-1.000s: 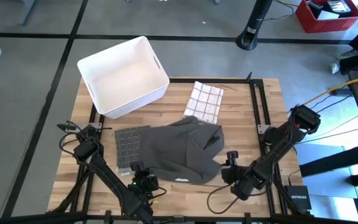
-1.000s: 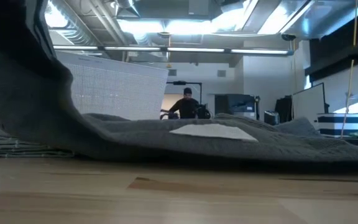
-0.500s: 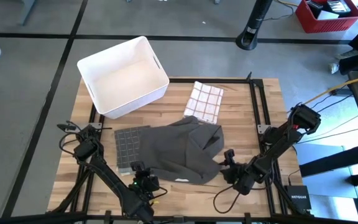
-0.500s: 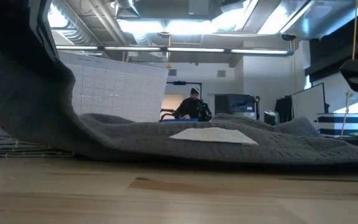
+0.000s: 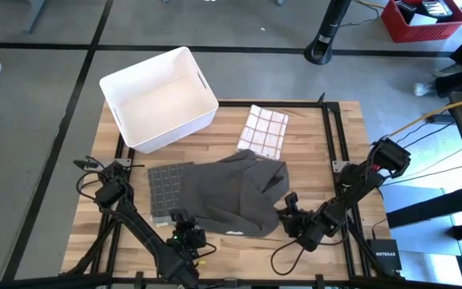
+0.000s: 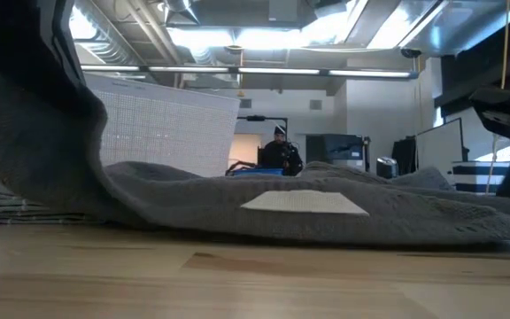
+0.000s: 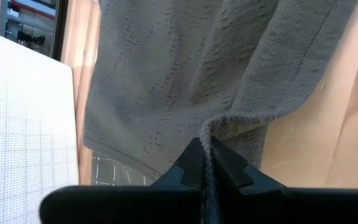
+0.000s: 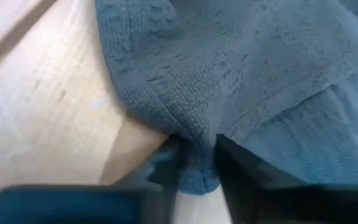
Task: Fold towel
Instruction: Fold the gray towel
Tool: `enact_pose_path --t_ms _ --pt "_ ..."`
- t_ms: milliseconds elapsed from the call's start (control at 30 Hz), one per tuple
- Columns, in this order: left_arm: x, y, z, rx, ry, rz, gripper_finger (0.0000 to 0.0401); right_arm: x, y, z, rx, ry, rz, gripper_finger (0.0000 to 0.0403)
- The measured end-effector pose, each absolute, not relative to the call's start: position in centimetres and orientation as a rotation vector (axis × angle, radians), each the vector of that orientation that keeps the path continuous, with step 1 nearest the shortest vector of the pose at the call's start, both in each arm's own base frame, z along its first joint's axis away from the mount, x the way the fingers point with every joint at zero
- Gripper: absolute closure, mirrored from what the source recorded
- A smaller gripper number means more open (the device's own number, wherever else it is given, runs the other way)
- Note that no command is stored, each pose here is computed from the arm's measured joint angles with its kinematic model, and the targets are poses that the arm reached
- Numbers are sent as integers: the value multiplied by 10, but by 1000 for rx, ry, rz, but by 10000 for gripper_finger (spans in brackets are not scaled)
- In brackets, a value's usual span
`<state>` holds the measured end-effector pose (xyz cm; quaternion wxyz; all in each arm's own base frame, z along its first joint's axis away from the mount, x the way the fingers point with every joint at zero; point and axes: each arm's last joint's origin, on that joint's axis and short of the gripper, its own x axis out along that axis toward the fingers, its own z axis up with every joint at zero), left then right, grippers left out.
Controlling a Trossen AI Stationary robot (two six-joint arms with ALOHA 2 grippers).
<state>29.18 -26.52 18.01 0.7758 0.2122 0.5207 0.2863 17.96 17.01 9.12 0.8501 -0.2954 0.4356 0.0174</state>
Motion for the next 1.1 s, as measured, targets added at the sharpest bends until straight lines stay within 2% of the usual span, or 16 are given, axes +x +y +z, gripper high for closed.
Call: enact_pose_path --t_ms 100,133,333,500,767,1100 --pt "292 -266 180 457 1126 618 395 179 171 91 -559 928 28 373" --pt "292 -266 180 457 1126 618 396 179 171 91 -540 928 18 385" --pt "291 -265 181 462 1129 623 397 181 187 107 -497 929 -33 387" --pt "287 -266 201 448 1105 640 399 180 208 158 -532 928 -118 389" --pt "275 -266 284 414 830 544 399 169 225 265 -522 778 -274 394" --pt "239 -221 412 413 457 533 399 167 213 389 -505 508 -359 397"
